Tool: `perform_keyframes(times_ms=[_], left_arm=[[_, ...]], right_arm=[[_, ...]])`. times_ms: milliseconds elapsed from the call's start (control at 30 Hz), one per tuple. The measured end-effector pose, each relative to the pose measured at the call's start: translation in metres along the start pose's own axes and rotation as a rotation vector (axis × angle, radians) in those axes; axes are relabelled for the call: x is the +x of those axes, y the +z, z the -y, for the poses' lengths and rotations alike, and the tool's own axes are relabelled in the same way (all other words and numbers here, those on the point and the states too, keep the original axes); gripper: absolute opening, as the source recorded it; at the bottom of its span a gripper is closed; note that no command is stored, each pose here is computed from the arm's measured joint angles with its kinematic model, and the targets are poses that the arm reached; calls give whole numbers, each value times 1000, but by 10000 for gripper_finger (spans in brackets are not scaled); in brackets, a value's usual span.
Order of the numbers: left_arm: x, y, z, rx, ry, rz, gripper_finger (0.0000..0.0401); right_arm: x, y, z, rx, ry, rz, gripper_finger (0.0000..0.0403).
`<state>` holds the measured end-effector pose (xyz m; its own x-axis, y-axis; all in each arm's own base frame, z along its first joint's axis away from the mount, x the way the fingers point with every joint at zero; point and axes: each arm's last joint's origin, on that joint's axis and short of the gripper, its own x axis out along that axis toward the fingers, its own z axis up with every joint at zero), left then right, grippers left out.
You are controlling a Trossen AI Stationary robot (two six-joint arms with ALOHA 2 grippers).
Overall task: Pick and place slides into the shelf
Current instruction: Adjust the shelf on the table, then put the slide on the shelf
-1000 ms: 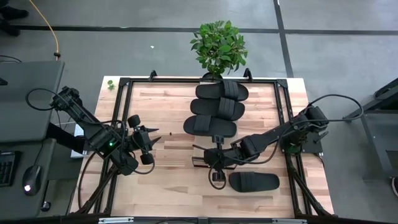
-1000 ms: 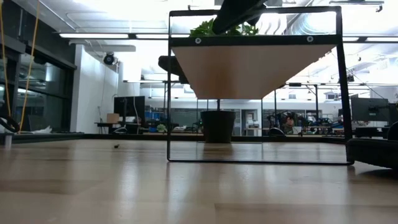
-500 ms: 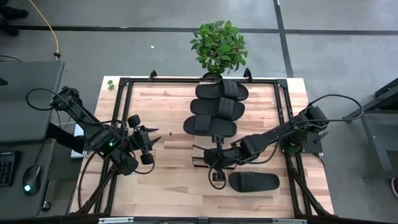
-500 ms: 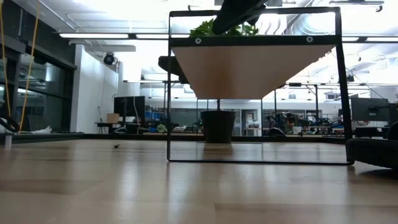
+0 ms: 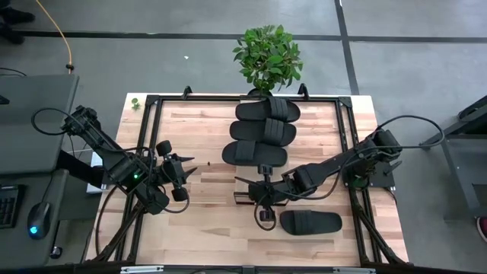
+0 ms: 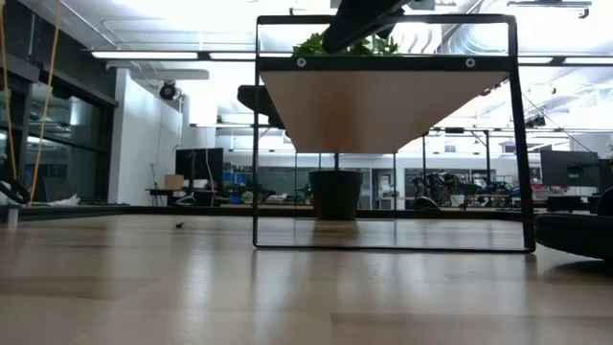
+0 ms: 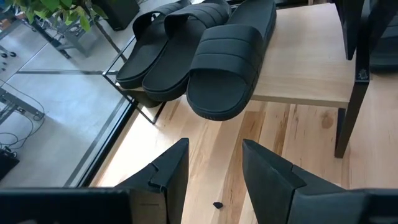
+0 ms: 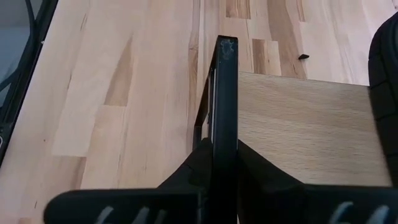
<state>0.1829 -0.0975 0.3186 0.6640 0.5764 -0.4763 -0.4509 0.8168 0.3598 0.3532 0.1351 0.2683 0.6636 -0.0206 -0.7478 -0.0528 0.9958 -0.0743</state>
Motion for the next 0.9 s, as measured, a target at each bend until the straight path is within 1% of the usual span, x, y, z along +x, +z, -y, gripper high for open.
perform_keyframes(times_ms=[267, 367, 467, 700, 900], left_arm=[[0, 0, 0, 0, 0, 0, 134], [0, 0, 0, 0, 0, 0, 134], [0, 0, 0, 0, 0, 0, 134], [0, 0, 0, 0, 0, 0, 134], [0, 0, 0, 0, 0, 0, 134]], right_arm=[[0, 1, 0, -2, 2, 5, 19], [0, 1, 0, -3, 13, 3, 28], [0, 1, -1, 6, 26, 8, 52], [0, 1, -1, 16, 28, 9, 124], [-6, 8, 0, 14, 8, 16, 163]])
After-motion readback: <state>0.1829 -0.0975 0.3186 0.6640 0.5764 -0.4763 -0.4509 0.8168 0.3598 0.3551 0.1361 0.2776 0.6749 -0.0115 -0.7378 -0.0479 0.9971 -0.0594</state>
